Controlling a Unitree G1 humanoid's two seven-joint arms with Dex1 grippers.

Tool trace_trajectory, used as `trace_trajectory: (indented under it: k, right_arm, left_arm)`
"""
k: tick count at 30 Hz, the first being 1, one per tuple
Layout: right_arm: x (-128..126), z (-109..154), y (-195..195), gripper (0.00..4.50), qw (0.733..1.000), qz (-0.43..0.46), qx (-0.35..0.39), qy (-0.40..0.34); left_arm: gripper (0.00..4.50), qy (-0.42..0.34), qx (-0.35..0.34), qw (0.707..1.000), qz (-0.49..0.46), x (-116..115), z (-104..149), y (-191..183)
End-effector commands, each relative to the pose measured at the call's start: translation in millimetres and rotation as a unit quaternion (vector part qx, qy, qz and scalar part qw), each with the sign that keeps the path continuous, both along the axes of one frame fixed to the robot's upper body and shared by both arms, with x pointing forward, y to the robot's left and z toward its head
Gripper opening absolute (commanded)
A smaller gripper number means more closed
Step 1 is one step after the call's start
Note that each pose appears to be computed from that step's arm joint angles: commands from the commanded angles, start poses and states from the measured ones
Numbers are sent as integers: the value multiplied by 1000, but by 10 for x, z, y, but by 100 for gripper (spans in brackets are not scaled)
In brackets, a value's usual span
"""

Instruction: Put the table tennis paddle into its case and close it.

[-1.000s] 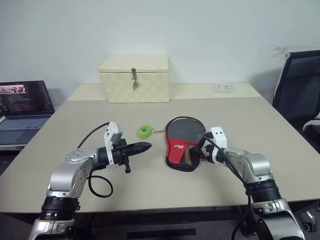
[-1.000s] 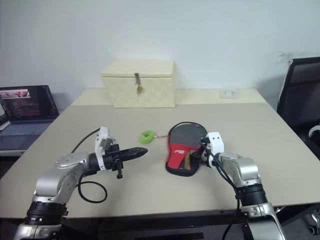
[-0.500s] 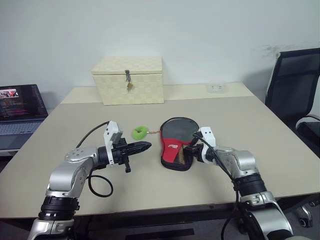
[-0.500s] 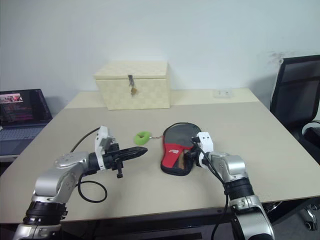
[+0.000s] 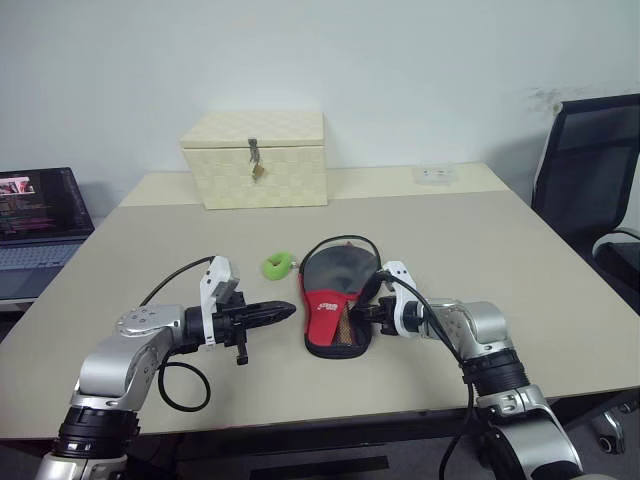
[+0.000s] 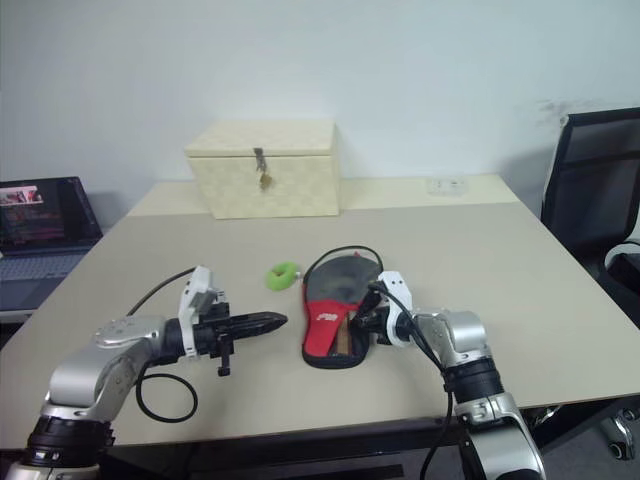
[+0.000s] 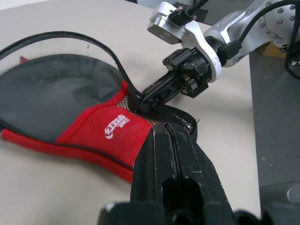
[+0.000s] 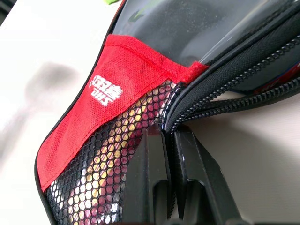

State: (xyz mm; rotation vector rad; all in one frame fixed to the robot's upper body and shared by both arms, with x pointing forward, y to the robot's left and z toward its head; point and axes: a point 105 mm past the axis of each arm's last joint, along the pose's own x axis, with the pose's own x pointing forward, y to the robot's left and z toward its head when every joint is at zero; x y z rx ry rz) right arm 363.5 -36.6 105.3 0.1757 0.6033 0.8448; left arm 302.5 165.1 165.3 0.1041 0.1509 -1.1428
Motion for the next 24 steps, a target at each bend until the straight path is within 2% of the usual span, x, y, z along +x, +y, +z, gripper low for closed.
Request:
trace_trajectory:
  k: [1, 10, 24]
  right_arm:
    - [-186, 60, 150, 1, 999, 40, 21, 5]
    - [-519, 44, -16, 1, 999, 38, 19, 25]
    - [-683, 4, -132, 1, 999, 13, 19, 40]
  left_arm:
    - [0, -9, 3, 1000, -29, -116, 69, -57]
    - [0, 15, 10, 999, -42, -263, -23, -35]
    - [0, 19, 15, 999, -44, -277, -41, -31]
